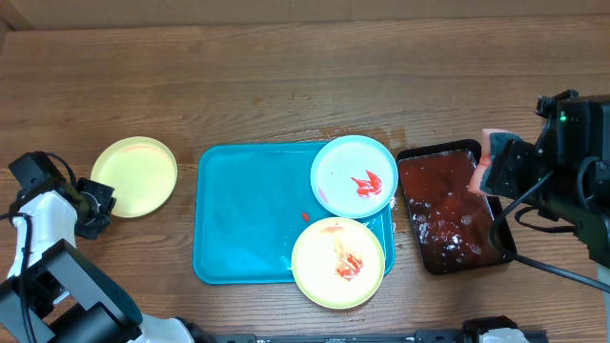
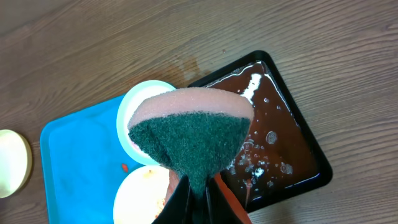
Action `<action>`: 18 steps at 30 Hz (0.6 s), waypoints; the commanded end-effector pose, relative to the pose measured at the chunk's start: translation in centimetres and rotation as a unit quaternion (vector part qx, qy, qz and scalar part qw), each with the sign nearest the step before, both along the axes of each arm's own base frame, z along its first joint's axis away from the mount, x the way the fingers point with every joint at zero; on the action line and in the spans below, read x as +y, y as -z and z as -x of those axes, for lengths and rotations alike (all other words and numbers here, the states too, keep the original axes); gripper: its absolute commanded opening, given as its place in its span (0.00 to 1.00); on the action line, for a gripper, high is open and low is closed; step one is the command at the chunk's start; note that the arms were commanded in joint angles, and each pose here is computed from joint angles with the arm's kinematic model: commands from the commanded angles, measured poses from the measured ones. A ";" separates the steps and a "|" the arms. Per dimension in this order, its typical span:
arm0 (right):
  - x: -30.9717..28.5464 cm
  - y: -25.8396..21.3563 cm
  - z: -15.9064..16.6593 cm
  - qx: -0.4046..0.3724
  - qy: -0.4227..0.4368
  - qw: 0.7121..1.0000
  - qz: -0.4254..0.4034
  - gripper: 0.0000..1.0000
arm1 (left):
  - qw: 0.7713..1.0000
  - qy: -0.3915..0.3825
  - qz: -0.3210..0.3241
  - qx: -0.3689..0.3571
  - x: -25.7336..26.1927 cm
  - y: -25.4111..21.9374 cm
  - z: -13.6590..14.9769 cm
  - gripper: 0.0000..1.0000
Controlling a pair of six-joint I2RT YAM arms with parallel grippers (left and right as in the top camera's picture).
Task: Clean dirty plates on tray and stack at the side
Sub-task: 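Move the left gripper to the white plate's rim on the teal tray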
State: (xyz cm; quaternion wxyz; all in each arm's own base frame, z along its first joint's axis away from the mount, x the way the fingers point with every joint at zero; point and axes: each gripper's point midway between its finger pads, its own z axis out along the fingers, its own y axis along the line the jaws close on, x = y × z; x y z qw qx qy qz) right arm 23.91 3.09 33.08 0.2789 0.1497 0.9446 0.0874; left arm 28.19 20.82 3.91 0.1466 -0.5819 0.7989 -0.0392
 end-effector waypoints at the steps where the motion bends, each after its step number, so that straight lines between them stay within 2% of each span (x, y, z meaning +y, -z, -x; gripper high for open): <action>1: 0.0 -0.4 0.0 -0.008 0.000 1.000 -0.002 0.04 | 1.000 0.016 -0.003 -0.002 -0.3 -0.5 0.1 0.26; 5: 0.0 -0.3 -0.1 -0.006 0.002 1.000 -0.004 0.04 | 0.998 0.056 0.009 -0.018 -1.7 -0.7 -0.9 0.36; 9: 0.0 0.4 -0.4 0.012 0.016 1.000 -0.011 0.04 | 0.990 0.137 -0.008 -0.018 -4.4 -1.1 -2.6 0.37; 15: 0.1 1.9 -1.5 0.047 0.018 0.999 -0.007 0.04 | 0.958 0.282 -0.034 -0.039 -11.8 -2.5 -6.4 0.38; 18: 0.2 2.4 -1.9 0.058 0.015 0.998 -0.004 0.04 | 0.932 0.356 -0.047 -0.057 -16.3 -3.7 -8.1 0.38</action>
